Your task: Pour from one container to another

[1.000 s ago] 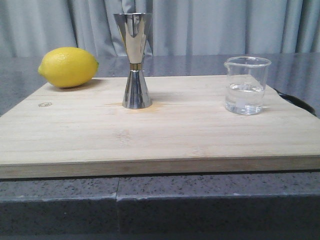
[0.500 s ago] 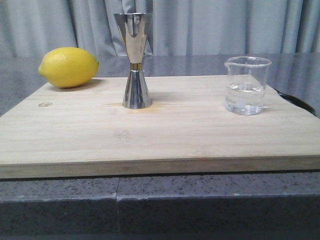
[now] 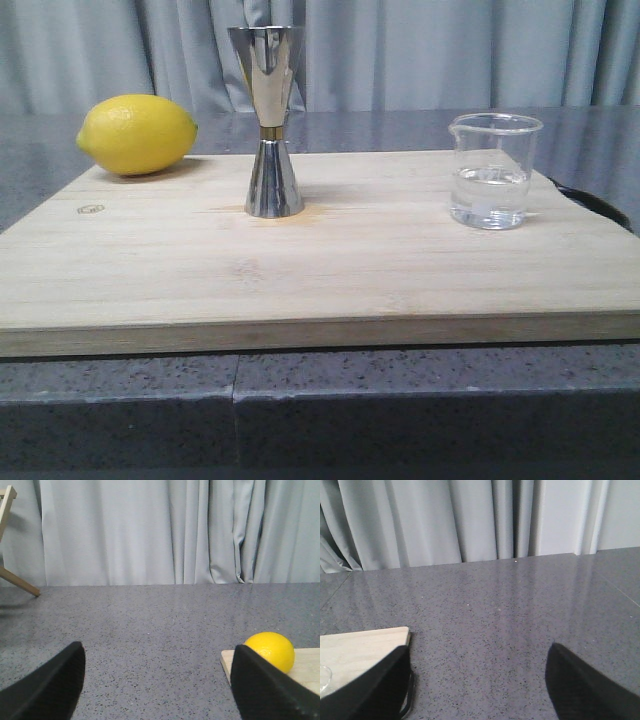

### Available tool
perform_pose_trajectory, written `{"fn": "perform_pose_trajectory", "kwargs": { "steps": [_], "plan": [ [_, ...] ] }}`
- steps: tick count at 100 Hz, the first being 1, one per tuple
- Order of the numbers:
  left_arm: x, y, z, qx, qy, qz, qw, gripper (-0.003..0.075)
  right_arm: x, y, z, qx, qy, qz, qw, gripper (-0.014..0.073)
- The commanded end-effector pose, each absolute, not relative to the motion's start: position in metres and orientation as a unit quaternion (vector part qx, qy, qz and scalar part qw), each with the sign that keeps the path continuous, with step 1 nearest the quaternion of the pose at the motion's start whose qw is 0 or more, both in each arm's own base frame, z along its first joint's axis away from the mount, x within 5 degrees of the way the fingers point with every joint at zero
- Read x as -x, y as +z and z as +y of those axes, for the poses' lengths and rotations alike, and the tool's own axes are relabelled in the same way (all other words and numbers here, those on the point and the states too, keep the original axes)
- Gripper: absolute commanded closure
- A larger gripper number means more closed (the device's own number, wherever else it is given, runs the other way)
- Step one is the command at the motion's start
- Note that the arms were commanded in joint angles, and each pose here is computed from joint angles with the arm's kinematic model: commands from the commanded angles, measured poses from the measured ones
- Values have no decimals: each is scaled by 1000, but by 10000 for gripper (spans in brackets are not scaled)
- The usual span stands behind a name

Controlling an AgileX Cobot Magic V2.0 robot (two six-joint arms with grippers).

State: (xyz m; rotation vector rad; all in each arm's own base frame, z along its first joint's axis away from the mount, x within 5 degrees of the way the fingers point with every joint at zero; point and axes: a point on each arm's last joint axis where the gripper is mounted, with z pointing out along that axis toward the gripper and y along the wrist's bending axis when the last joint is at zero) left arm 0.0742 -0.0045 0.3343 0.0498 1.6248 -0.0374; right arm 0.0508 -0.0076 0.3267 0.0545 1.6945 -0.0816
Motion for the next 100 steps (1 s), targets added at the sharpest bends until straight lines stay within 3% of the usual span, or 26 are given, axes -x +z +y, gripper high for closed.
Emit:
{"fn": "perform_pose_trajectory", "kwargs": {
  "steps": [1,24,48,85,100],
  "plan": [
    [-75,352,-4,-15,-17,690,723,184,-52,344,-7,-18,-42,717,696,104],
    [-75,352,-4,-10,-26,690,724,220,-52,344,-7,-18,-41,717,695,104],
    [-83,349,-5,-12,-26,714,700,204,-50,342,-8,-24,-43,739,672,104],
    [-120,359,-11,-62,-26,819,570,184,-69,347,-10,-39,-40,814,578,103],
    [-137,353,-27,-133,-84,847,508,184,-78,344,-10,-39,-39,827,559,103]
  ]
}}
